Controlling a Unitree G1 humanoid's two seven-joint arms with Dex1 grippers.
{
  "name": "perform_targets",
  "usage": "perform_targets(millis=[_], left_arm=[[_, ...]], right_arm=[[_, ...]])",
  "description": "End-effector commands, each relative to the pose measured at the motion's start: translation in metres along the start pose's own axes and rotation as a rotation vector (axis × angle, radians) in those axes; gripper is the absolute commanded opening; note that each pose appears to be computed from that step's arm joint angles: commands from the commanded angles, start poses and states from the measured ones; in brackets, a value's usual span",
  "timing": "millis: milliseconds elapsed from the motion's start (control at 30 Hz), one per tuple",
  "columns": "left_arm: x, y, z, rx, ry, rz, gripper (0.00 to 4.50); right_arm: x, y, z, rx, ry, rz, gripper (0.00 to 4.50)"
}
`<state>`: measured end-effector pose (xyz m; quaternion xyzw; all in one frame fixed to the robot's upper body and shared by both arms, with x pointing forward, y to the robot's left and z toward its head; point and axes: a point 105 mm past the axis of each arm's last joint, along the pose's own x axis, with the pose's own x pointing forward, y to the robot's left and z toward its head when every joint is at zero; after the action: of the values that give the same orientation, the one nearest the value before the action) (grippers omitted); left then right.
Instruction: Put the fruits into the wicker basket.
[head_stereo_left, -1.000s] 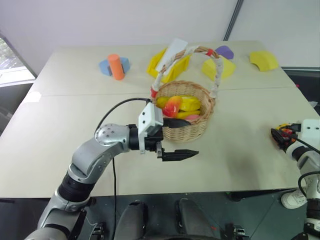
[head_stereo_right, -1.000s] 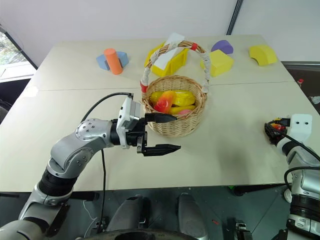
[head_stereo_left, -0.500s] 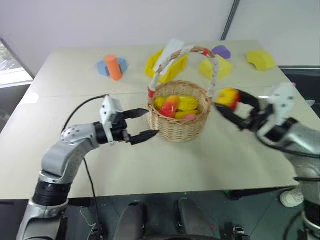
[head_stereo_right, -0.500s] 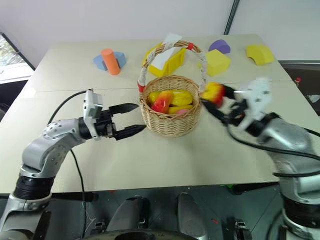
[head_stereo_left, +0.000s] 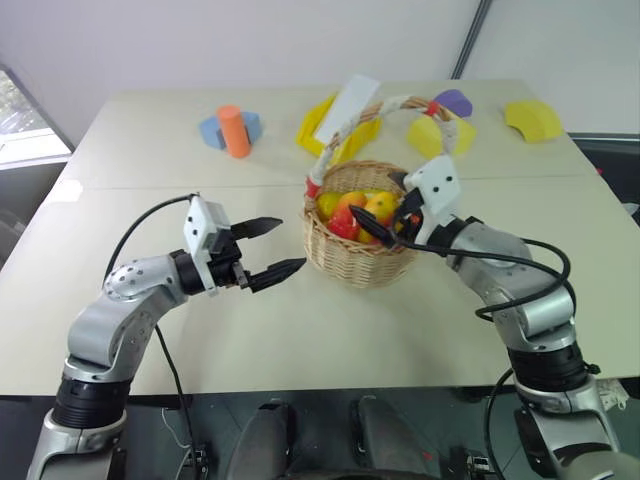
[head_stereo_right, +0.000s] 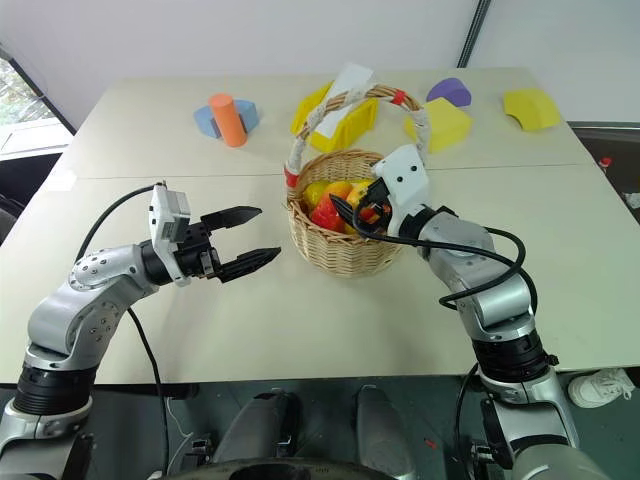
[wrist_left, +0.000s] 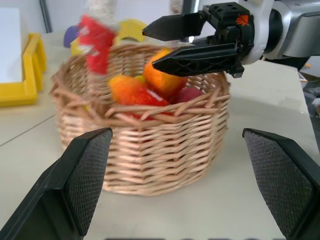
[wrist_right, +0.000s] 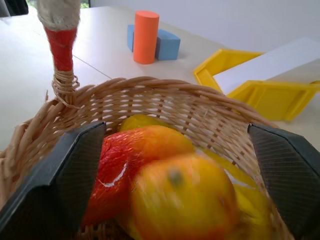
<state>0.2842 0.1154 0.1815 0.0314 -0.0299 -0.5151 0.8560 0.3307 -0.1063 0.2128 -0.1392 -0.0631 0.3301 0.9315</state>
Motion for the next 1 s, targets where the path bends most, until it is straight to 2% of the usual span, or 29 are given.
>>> perform_targets(millis=[33, 133, 267, 433, 533, 633, 700, 867, 1000], left_arm=[[-0.002, -0.003, 0.007, 0.029, -0.02, -0.003, 4.5], [-0.002, -0.002, 0.004, 0.022, -0.013, -0.007, 4.5], [0.0, 0.001, 0.004, 0.015, -0.022, -0.005, 4.5], [0.006, -0.002, 0.003, 0.002, -0.04, -0.019, 4.5], [0.008, -0.003, 0.003, 0.0, -0.046, -0.024, 4.5], [0.008, -0.005, 0.004, 0.001, -0.05, -0.023, 4.5], [0.008, -0.006, 0.005, -0.001, -0.055, -0.02, 4.5], [0.007, -0.008, 0.003, -0.005, -0.056, -0.013, 4.5], [0.009, -0.008, 0.004, -0.004, -0.06, -0.014, 4.5]], right_arm=[[-0.027, 0.009, 0.036, -0.067, -0.138, 0.1, 4.43], [-0.052, -0.001, 0.035, -0.008, -0.126, 0.091, 4.43], [-0.059, -0.031, 0.022, 0.059, -0.093, -0.067, 4.43], [-0.038, -0.063, -0.005, 0.182, -0.087, -0.304, 4.43], [-0.025, -0.07, -0.011, 0.229, -0.104, -0.34, 4.43], [-0.019, -0.075, -0.017, 0.258, -0.097, -0.36, 3.6], [-0.02, -0.076, -0.018, 0.274, -0.104, -0.355, 2.71], [-0.025, -0.074, -0.008, 0.268, -0.153, -0.34, 0.05], [-0.04, -0.084, 0.005, 0.194, -0.188, -0.395, 0.02]])
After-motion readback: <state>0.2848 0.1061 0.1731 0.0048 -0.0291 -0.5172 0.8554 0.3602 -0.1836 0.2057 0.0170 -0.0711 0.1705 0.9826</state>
